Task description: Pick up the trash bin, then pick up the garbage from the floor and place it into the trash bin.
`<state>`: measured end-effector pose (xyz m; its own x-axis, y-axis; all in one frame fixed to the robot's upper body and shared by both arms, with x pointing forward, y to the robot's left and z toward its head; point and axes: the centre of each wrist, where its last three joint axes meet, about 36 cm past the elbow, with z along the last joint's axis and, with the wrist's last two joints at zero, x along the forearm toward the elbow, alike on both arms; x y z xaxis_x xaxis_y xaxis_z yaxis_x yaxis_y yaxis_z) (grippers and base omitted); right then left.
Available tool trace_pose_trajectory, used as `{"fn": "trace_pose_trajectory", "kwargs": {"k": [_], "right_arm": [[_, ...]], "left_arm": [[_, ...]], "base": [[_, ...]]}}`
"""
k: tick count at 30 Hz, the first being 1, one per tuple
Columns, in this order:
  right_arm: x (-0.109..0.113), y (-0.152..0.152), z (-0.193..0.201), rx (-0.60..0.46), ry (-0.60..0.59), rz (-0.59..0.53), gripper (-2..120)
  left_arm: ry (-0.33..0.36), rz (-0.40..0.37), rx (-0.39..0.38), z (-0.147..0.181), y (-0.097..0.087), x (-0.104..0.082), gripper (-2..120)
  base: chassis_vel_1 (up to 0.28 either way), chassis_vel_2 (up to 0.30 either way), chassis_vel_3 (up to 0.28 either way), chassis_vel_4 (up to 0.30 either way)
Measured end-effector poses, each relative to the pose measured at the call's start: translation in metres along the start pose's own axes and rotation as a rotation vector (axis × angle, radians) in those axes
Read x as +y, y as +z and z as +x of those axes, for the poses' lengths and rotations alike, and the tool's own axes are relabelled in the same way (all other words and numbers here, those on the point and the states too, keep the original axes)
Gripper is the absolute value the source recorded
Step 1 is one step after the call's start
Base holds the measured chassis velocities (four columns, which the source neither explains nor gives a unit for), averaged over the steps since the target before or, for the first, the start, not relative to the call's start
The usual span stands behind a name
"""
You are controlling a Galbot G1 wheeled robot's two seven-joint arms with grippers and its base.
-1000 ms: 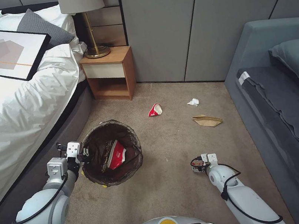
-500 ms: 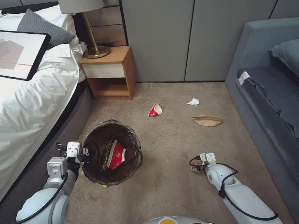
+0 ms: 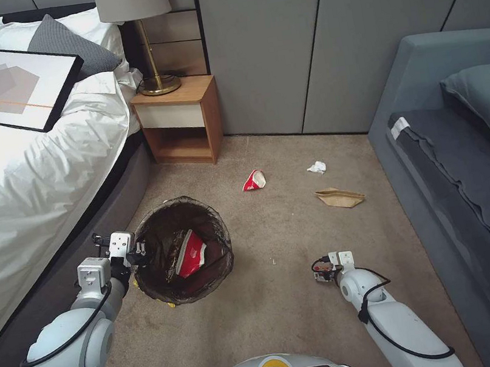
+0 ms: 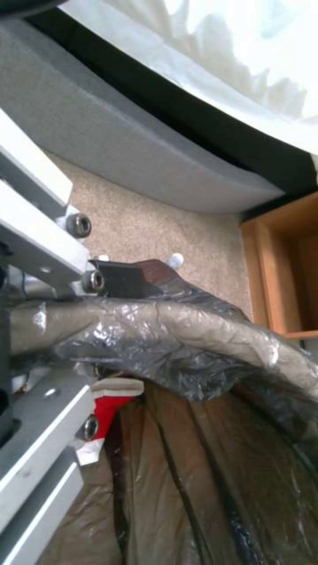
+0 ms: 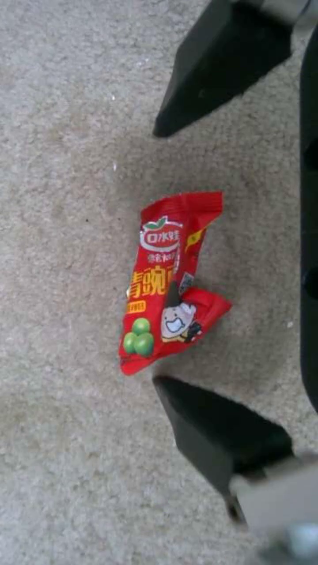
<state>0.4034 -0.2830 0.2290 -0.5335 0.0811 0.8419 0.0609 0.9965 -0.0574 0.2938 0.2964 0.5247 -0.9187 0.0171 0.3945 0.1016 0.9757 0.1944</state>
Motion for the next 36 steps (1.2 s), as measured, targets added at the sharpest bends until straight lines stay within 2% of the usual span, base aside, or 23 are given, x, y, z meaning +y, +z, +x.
{"fn": "trace_pose_trajectory", "kwargs": {"k": [2,4,5,8,12,13,16,19,23,25,29,32,36], "right_arm": [[-0.0001,-0.0002,-0.0006,0.001,0.0,-0.002,89],[0.0004,0.0003,-0.0021,0.005,-0.002,-0.006,81],[0.0004,0.0003,-0.0021,0.005,-0.002,-0.006,81],[0.0026,0.0039,-0.0038,0.01,-0.006,-0.006,62],[0.0032,0.0051,-0.004,0.01,-0.006,-0.003,56],[0.0032,0.0052,-0.004,0.01,-0.007,-0.002,51],[0.0025,0.0042,-0.0038,0.008,-0.008,0.0,46],[0.0007,0.003,-0.0038,0.007,-0.005,0.003,35],[0.0007,0.0038,-0.0038,0.008,-0.004,0.004,29],[0.0004,0.0047,-0.0043,0.009,0.0,0.004,21],[0.0,0.0053,-0.0051,0.01,0.005,0.004,14],[-0.0007,0.0053,-0.0058,0.01,0.008,0.003,0],[-0.0015,0.0053,-0.0061,0.008,0.01,0.001,0]], "left_arm": [[0.0,0.0,-0.001,0.0002,-0.0002,-0.0001,0],[0.001,-0.001,-0.003,0.0007,-0.0009,-0.0003,0],[0.001,-0.001,-0.003,0.0007,-0.0009,-0.0003,0],[0.003,-0.002,-0.005,0.0012,-0.0014,-0.0008,0],[0.004,-0.003,-0.004,0.0017,-0.0013,-0.001,0],[0.004,-0.004,-0.004,0.0019,-0.0014,-0.0009,0],[0.005,-0.005,-0.005,0.0019,-0.0017,-0.0007,0],[0.005,-0.005,-0.007,0.0018,-0.0022,-0.0006,0],[0.005,-0.004,-0.008,0.0017,-0.0023,-0.0007,0],[0.005,-0.004,-0.008,0.0014,-0.0025,-0.0005,0],[0.005,-0.004,-0.007,0.0007,-0.0022,-0.0002,0],[0.005,-0.002,-0.006,0.0003,-0.0017,0.0,0],[0.004,-0.001,-0.006,0.0002,-0.0014,0.0,0]], "base": [[0.0,0.0,0.0,0.0],[0.0,0.0,0.0,0.0],[0.0,0.0,0.0,0.0],[0.0,0.0,0.0,0.0],[0.0,0.0,0.0,0.0],[0.0,0.0,0.0,0.0],[0.0,0.0,0.0,0.0],[0.0,0.0,0.0,0.0],[0.0,0.0,0.0,0.0],[0.0,0.0,0.0,0.0],[0.0,0.0,0.0,0.0],[0.0,0.0,0.0,0.0],[0.0,0.0,0.0,0.0]]}}
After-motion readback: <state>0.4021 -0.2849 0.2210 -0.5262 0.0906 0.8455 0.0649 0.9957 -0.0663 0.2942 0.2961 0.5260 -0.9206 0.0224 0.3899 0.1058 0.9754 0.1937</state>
